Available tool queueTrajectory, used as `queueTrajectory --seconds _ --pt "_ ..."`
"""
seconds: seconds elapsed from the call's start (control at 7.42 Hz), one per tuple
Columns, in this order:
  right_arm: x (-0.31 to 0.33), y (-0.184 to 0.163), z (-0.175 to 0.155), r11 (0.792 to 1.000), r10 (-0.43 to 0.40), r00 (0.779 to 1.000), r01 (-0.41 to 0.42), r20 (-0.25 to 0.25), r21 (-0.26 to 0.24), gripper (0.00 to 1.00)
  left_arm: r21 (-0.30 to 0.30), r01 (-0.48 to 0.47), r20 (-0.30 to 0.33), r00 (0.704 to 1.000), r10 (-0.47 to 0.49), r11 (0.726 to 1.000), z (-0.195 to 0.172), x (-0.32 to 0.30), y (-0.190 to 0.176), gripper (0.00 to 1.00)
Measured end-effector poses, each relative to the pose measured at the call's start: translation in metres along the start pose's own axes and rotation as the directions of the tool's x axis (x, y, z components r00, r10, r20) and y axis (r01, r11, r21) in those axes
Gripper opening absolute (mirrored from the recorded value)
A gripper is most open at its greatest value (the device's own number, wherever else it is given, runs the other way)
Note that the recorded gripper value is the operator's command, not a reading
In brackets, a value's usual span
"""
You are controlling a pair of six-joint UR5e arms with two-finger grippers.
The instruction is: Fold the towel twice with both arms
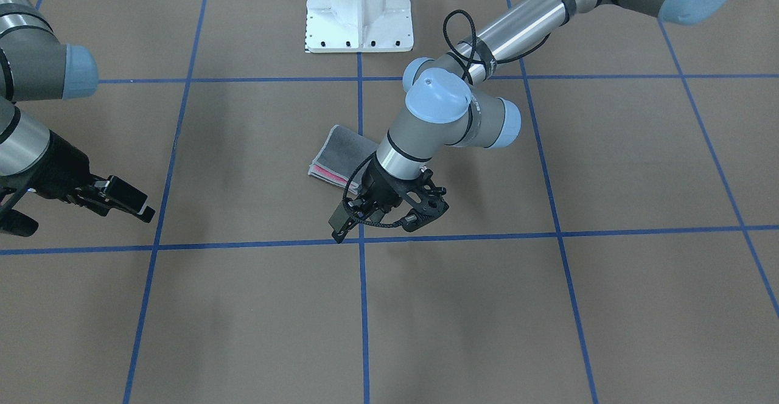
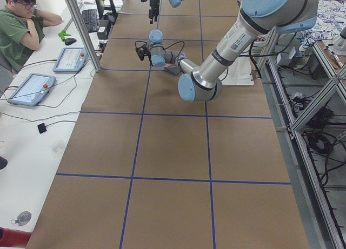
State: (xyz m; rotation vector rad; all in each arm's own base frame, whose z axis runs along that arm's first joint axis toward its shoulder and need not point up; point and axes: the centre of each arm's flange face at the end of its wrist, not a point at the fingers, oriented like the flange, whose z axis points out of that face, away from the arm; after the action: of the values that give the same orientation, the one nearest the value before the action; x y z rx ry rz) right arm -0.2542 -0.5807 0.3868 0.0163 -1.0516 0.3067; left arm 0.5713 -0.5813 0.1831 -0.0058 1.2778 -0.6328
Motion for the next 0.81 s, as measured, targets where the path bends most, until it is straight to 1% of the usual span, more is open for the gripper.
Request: queueTrajectory --seconds 0.13,0.27,0.4,0.54,0.67,0.81 --pt "0.002 -0.004 0.001 0.999 -0.034 0.999 0.034 0.006 0.034 1.00 0.013 -0.100 0.027 0.995 0.100 0.995 -0.009 -0.001 -0.025 0.99" --pt "0.006 -0.009 0.004 0.993 -0.092 0.996 0.092 -0.001 0.071 1.00 0.007 -0.227 0.068 0.972 0.226 0.974 -0.026 -0.006 -0.057 0.99" --pt "0.014 -0.015 0.006 0.984 -0.146 0.989 0.147 -0.021 0.103 1.00 0.000 -0.348 0.116 0.931 0.345 0.938 -0.054 -0.019 -0.093 0.99" --pt "0.024 -0.021 0.005 0.975 -0.187 0.981 0.191 -0.044 0.117 1.00 -0.017 -0.459 0.172 0.874 0.454 0.888 -0.087 -0.035 -0.129 0.99" --pt "0.034 -0.027 0.004 0.965 -0.227 0.972 0.234 -0.069 0.120 1.00 -0.054 -0.560 0.232 0.798 0.556 0.827 -0.120 -0.046 -0.165 0.99" --pt "0.045 -0.035 0.001 0.958 -0.253 0.962 0.264 -0.100 0.115 1.00 -0.097 -0.642 0.292 0.713 0.638 0.761 -0.152 -0.054 -0.204 0.99"
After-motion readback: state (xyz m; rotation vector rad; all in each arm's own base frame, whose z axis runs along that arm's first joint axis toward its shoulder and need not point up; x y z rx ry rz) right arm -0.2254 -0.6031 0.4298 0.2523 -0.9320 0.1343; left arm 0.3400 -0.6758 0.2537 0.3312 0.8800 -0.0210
